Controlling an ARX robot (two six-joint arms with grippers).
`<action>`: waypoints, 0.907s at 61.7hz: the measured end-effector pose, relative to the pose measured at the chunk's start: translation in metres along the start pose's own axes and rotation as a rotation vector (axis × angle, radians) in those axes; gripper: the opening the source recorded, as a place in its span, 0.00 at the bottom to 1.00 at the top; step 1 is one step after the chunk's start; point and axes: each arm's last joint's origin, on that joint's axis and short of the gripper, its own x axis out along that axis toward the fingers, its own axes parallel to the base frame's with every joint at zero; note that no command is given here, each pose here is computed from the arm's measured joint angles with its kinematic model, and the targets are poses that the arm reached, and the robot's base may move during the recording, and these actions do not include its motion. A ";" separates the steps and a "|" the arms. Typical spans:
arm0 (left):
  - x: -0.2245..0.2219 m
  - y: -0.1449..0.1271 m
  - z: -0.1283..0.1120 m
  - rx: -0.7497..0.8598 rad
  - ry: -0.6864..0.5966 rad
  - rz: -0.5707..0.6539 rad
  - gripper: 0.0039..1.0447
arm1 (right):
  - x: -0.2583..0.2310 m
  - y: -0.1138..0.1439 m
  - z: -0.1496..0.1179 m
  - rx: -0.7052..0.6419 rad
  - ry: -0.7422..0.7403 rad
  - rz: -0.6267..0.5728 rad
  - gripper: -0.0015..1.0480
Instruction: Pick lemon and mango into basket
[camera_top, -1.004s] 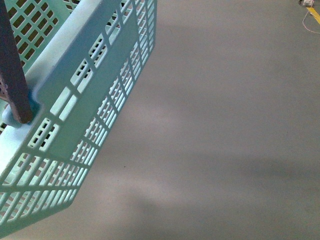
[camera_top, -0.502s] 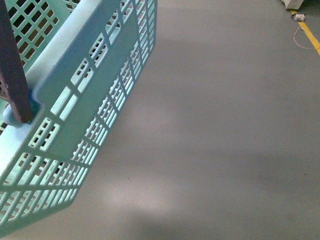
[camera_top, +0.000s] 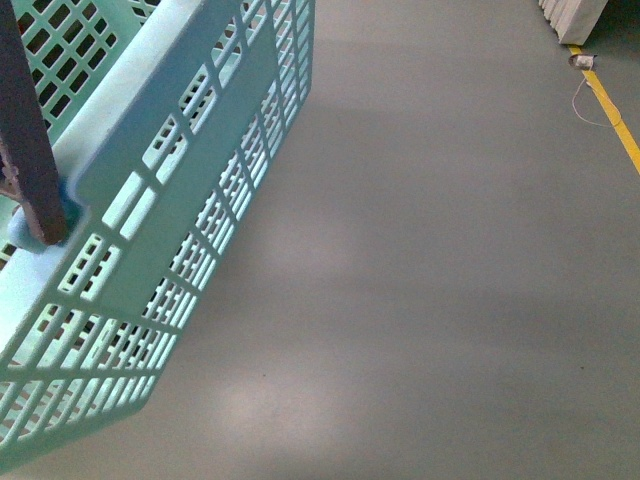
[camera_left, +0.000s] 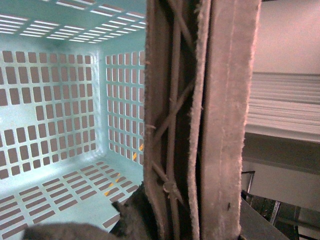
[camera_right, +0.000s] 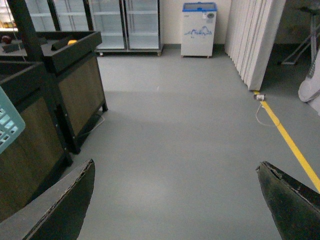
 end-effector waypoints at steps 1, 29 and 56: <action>0.000 0.000 0.000 0.000 0.000 0.000 0.15 | 0.000 0.000 0.000 0.000 0.000 0.000 0.92; 0.000 -0.001 0.000 0.000 0.000 -0.002 0.15 | 0.000 0.000 0.000 0.000 0.000 -0.001 0.92; 0.000 -0.001 -0.002 -0.010 0.032 -0.006 0.15 | 0.000 0.000 0.000 0.000 0.000 -0.004 0.92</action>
